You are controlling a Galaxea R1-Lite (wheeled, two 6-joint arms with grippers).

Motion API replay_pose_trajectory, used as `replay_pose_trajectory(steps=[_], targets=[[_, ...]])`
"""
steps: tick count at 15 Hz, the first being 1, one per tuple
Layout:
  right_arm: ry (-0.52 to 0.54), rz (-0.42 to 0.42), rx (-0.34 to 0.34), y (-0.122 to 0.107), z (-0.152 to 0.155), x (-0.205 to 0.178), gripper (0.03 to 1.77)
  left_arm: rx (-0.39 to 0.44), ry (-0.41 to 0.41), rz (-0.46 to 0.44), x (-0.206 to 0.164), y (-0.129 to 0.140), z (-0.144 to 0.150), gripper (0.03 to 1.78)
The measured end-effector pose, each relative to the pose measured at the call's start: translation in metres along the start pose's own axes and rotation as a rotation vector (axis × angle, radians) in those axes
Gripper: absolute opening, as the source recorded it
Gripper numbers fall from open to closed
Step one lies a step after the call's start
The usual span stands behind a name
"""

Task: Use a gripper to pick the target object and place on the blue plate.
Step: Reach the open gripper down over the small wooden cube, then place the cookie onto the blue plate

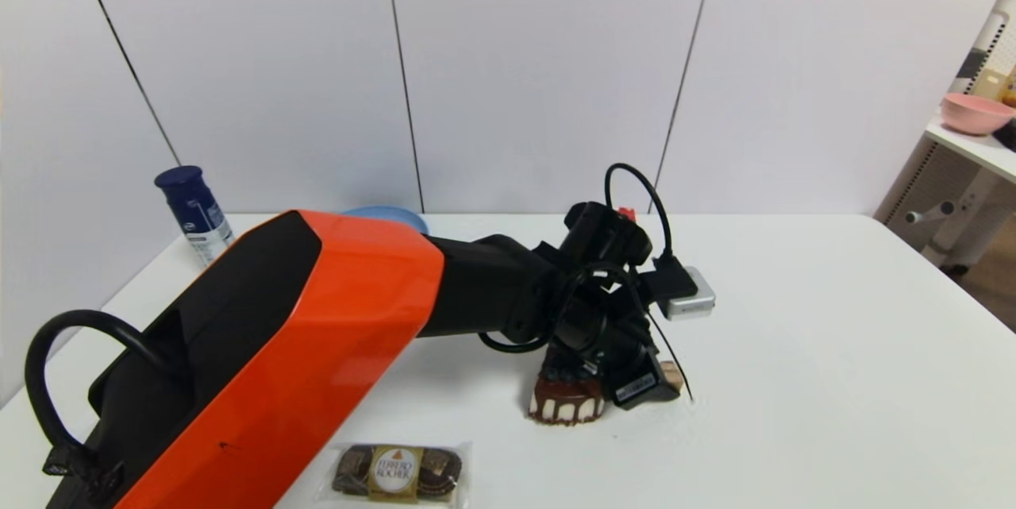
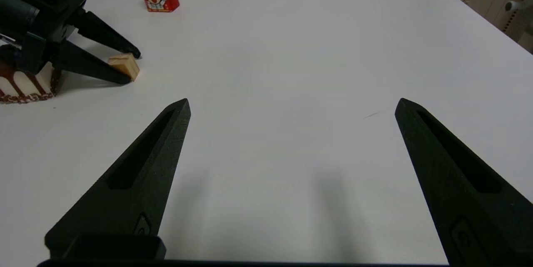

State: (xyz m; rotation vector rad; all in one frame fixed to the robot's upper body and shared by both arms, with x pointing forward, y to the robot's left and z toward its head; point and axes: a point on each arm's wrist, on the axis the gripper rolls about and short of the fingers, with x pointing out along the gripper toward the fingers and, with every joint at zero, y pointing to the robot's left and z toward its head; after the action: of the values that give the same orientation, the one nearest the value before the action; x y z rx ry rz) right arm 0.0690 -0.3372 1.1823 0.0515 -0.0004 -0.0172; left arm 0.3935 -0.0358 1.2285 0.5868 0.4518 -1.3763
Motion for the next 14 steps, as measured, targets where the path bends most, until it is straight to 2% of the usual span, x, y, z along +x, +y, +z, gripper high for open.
replay_pose_trajectory(steps=[1, 2, 3, 6, 8, 10, 12, 14], targets=[[0.000, 0.000, 0.000, 0.000, 0.000, 0.000, 1.70, 0.000, -0.001, 0.000, 0.000, 0.000, 0.000, 0.78], [0.000, 0.000, 0.000, 0.000, 0.000, 0.000, 1.70, 0.000, -0.002, 0.002, 0.000, 0.001, 0.000, 0.49], [0.000, 0.000, 0.000, 0.000, 0.000, 0.000, 1.70, -0.005, -0.003, 0.003, 0.000, 0.001, 0.000, 0.42], [0.000, 0.000, 0.000, 0.000, 0.000, 0.000, 1.70, -0.036, -0.047, 0.028, -0.010, 0.006, 0.013, 0.42], [0.000, 0.000, 0.001, 0.000, 0.000, 0.000, 1.70, -0.046, -0.098, 0.066, -0.031, 0.010, 0.029, 0.42], [0.000, 0.000, 0.000, 0.000, 0.000, 0.000, 1.70, -0.057, -0.144, 0.156, -0.065, 0.017, 0.046, 0.42], [0.001, 0.000, 0.000, 0.000, 0.000, 0.000, 1.70, -0.072, -0.178, 0.314, -0.114, 0.034, 0.055, 0.42], [0.000, 0.000, 0.000, 0.000, 0.000, 0.000, 1.70, -0.114, -0.190, 0.496, -0.170, 0.058, 0.050, 0.42]])
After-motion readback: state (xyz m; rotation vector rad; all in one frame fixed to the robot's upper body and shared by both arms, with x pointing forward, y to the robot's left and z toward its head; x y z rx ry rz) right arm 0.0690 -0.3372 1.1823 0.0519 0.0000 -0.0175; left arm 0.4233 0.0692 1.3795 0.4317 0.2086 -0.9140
